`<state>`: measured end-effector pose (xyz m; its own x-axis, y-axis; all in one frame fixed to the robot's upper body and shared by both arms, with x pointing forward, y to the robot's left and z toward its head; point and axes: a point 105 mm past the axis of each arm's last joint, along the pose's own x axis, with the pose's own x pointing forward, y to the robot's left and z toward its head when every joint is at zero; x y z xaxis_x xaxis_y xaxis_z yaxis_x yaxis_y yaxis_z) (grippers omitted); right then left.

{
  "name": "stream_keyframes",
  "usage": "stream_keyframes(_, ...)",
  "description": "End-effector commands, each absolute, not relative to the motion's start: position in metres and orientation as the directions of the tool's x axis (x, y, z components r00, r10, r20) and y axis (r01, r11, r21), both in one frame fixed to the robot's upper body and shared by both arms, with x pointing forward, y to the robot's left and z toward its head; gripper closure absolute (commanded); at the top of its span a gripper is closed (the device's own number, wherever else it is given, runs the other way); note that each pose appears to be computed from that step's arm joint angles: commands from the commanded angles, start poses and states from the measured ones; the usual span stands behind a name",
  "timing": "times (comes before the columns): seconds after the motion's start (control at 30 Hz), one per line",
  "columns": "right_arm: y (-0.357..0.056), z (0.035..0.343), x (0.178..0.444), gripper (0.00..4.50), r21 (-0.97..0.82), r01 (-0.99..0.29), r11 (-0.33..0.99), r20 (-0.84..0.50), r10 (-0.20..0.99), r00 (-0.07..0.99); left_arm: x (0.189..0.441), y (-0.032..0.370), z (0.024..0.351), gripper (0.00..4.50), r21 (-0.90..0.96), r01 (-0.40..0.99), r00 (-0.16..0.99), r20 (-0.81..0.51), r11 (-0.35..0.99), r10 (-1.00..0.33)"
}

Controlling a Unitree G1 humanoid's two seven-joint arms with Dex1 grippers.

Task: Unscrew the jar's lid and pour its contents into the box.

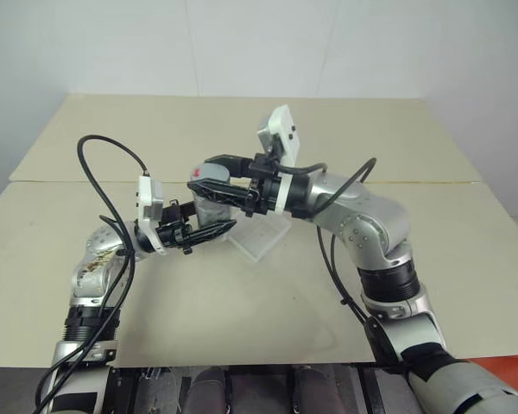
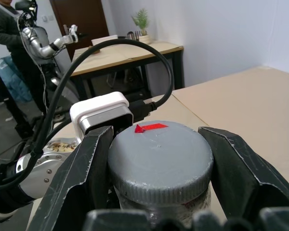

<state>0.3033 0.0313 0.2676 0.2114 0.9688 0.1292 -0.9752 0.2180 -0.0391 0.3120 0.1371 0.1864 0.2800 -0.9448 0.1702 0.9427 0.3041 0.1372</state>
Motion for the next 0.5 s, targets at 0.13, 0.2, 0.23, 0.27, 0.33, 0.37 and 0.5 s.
stream_keyframes(0.13,0.027,0.292,0.275,1.72,-0.144,-0.989,0.032,0.182,0.983,0.006,0.307,0.130,0.180,2.11,0.113,0.965,0.216,0.161,0.235,-0.963)
stream_keyframes(0.2,0.025,0.288,0.270,1.72,-0.138,-0.990,-0.031,0.164,0.985,-0.054,0.306,0.129,0.179,2.11,0.113,0.972,0.187,0.151,0.205,-0.971)
stream_keyframes(0.23,0.025,0.287,0.270,1.72,-0.134,-0.990,-0.049,0.161,0.984,-0.071,0.305,0.129,0.179,2.11,0.115,0.975,0.175,0.147,0.192,-0.974)
stream_keyframes(0.27,0.024,0.285,0.270,1.72,-0.130,-0.989,-0.065,0.154,0.984,-0.085,0.304,0.128,0.179,2.11,0.115,0.977,0.162,0.146,0.179,-0.976)
stream_keyframes(0.33,0.022,0.284,0.270,1.72,-0.131,-0.988,-0.081,0.146,0.984,-0.100,0.304,0.129,0.180,2.11,0.117,0.979,0.150,0.146,0.167,-0.978)
stream_keyframes(0.37,0.022,0.284,0.272,1.72,-0.133,-0.988,-0.082,0.146,0.984,-0.101,0.305,0.129,0.180,2.11,0.119,0.979,0.149,0.143,0.166,-0.978)
stream_keyframes(0.5,0.021,0.295,0.282,1.72,-0.166,-0.986,-0.026,0.179,0.982,-0.056,0.304,0.130,0.174,2.11,0.111,0.982,0.143,0.115,0.155,-0.983)
